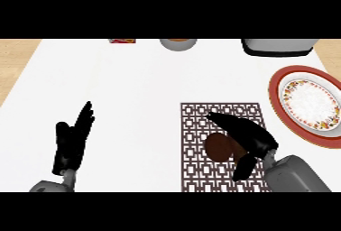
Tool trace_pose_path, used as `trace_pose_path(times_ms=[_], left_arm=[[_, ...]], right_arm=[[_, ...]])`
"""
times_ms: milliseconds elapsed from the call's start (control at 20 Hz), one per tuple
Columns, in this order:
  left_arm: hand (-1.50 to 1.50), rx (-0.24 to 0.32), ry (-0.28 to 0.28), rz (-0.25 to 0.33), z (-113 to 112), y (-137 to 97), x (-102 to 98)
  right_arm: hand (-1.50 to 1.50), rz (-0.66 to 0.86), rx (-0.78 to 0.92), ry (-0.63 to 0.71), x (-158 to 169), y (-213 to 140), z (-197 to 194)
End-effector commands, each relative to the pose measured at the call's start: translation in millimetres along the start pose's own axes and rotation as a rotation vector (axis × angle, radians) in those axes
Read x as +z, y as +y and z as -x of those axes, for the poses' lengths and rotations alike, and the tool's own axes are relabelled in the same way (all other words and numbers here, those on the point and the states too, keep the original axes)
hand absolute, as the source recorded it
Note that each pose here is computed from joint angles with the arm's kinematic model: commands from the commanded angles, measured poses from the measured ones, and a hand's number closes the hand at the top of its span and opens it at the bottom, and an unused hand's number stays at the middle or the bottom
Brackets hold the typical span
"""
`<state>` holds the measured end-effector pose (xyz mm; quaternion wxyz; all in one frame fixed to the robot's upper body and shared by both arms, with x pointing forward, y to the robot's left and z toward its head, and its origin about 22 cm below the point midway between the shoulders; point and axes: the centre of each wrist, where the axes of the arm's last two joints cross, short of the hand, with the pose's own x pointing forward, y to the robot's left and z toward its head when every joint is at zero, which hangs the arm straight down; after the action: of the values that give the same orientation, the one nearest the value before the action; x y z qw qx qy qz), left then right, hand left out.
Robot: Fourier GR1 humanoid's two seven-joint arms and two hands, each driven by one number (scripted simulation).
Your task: Pick the cupcake from the placemat and place it in the plate
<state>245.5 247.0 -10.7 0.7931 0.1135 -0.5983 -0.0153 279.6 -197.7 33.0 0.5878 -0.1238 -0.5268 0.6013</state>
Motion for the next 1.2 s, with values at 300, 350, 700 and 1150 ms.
trace_pose_path(times_ms=[300, 350, 700, 1150], left_arm=[[0.0, 0.002, 0.009, 0.01, 10, -16, -3], [0.0, -0.019, 0.002, -0.008, -4, 10, 17], [0.0, -0.004, -0.006, 0.0, 1, 1, -8], [0.0, -0.014, -0.012, -0.006, -3, 15, -8]], right_arm=[[-1.5, -0.033, -0.001, -0.004, -5, 7, 5], [-1.5, -0.027, -0.009, 0.014, -14, 19, 9], [-1.5, -0.055, 0.015, 0.008, -35, 22, 10], [1.5, 0.007, 0.088, -0.069, -33, 34, 19]])
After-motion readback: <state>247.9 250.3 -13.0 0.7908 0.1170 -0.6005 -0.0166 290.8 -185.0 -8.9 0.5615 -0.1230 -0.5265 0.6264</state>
